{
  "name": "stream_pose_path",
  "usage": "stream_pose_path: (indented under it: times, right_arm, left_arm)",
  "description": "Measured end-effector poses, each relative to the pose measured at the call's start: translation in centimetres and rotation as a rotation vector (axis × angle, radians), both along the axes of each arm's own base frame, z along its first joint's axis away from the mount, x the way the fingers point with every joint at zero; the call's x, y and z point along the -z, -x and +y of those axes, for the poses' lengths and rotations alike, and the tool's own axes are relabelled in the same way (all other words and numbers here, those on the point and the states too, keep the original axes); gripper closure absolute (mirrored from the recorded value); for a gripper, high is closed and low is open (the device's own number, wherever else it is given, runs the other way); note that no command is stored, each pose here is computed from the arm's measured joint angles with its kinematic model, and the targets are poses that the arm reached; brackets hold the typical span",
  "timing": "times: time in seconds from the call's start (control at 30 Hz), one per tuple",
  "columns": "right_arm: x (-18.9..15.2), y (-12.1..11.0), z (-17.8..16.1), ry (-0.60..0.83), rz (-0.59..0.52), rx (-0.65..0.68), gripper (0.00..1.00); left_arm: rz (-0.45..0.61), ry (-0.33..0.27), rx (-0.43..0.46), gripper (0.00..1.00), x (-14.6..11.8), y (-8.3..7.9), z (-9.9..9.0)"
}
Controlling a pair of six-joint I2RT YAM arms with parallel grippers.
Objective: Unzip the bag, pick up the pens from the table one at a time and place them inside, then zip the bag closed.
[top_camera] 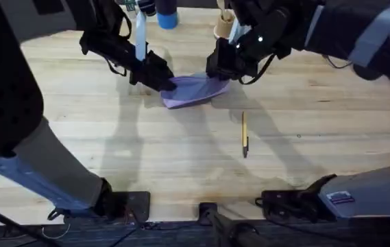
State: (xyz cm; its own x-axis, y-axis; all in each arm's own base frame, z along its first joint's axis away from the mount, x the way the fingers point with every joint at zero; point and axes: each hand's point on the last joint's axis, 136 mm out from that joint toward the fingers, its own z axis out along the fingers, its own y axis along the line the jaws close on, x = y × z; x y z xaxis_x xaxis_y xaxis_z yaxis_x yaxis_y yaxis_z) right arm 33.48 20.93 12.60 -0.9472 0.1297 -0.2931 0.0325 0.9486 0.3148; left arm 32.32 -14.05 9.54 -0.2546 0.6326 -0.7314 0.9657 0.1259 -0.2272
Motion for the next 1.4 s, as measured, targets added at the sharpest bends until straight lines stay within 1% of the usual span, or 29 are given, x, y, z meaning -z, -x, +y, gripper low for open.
stream_pose_path:
  times: [0.17, 0.43, 0.5, 0.57, 0.83, 0.97, 1.4]
  right_arm:
    - [-0.1, -0.1, -0.3, -0.009, 0.005, 0.008, 0.963]
    - [-1.8, -0.4, -1.5, -0.056, -0.015, 0.039, 0.958]
    - [-2.1, -0.6, -1.9, -0.070, -0.017, 0.050, 0.955]
    - [-2.2, -0.7, -2.0, -0.076, -0.015, 0.053, 0.953]
    - [-2.2, -0.8, -2.3, -0.091, -0.008, 0.062, 0.946]
    - [-2.2, -0.9, -2.5, -0.096, -0.006, 0.066, 0.966]
    - [-2.2, -0.9, -2.5, -0.097, -0.005, 0.067, 0.968]
  left_arm:
    - [0.000, 0.001, 0.000, 0.958, 0.0, 0.0, 0.0]
    - [0.001, 0.038, 0.012, 0.958, -0.5, 0.2, -0.8]
    - [0.000, 0.053, 0.012, 0.958, -0.7, 0.2, -1.0]
    - [-0.001, 0.056, 0.012, 0.958, -0.8, 0.1, -1.1]
    - [-0.001, 0.064, 0.013, 0.958, -0.9, 0.2, -1.2]
    - [-0.001, 0.068, 0.013, 0.958, -0.9, 0.2, -1.2]
    - [-0.001, 0.068, 0.013, 0.958, -0.9, 0.2, -1.2]
